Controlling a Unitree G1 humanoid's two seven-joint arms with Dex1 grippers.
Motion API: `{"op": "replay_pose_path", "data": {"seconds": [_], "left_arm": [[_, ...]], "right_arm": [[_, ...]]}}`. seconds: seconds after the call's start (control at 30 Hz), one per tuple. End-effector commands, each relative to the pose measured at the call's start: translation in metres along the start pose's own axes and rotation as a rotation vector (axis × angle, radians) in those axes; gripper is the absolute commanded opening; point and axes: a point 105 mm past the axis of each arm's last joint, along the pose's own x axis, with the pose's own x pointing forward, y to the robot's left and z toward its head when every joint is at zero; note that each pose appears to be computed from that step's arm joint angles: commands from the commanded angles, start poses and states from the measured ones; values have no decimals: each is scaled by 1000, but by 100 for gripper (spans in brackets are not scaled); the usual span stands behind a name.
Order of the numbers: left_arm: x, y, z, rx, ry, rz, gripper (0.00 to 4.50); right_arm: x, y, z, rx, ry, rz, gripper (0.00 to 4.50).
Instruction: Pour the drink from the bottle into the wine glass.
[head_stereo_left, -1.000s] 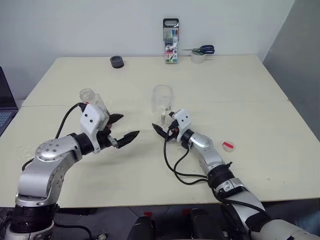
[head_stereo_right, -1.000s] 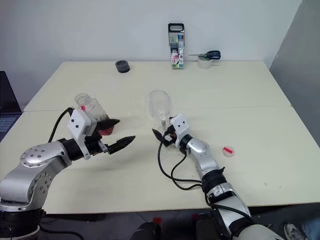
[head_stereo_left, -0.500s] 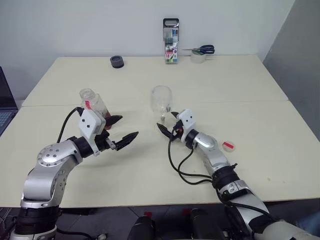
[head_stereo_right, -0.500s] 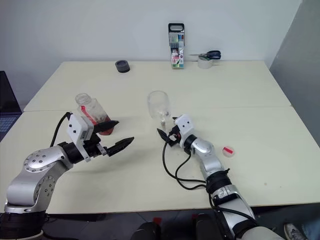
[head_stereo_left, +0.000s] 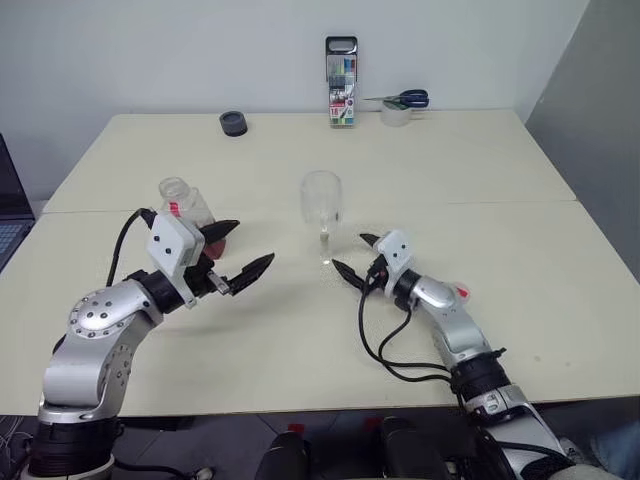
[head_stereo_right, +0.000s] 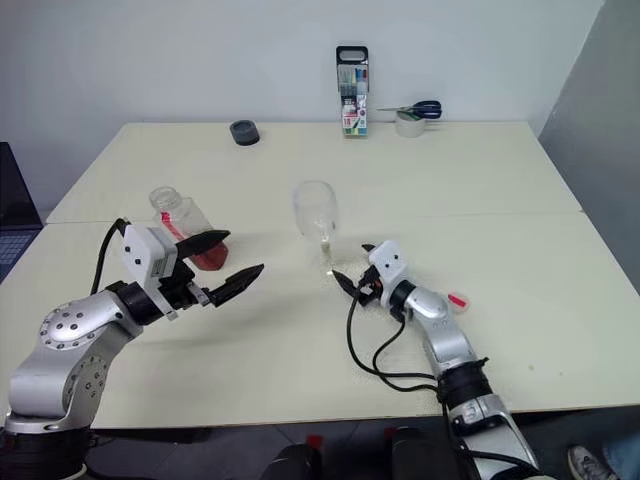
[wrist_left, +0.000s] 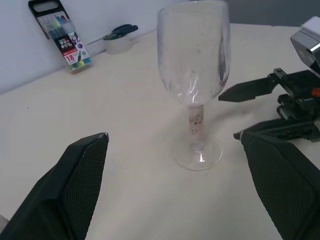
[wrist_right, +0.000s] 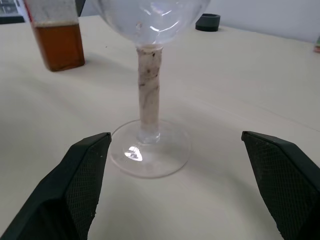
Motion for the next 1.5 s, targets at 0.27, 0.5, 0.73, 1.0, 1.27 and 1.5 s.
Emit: {"op": "replay_pose_path", "data": {"seconds": [0.27, 0.5, 0.73, 1.0, 1.27, 1.5], "left_arm": [[-1, 1, 14, 50, -82, 44, 450], [-15, 2, -25, -13, 19, 172, 450], [-30, 13, -63, -76, 85, 424, 450], [-32, 40, -65, -111, 77, 519, 450], [-28, 61, -67, -145, 92, 592, 450], [-28, 74, -72, -146, 105, 600, 450]], "right_arm": [[-17, 10, 22, -66, -48, 63, 446], [-45, 42, 45, -38, -13, 354, 446], [-52, 48, 63, -67, -3, 411, 446], [-48, 50, 70, -79, -13, 398, 446], [-47, 51, 76, -55, -33, 384, 446], [-47, 51, 80, -57, -39, 382, 446]]}}
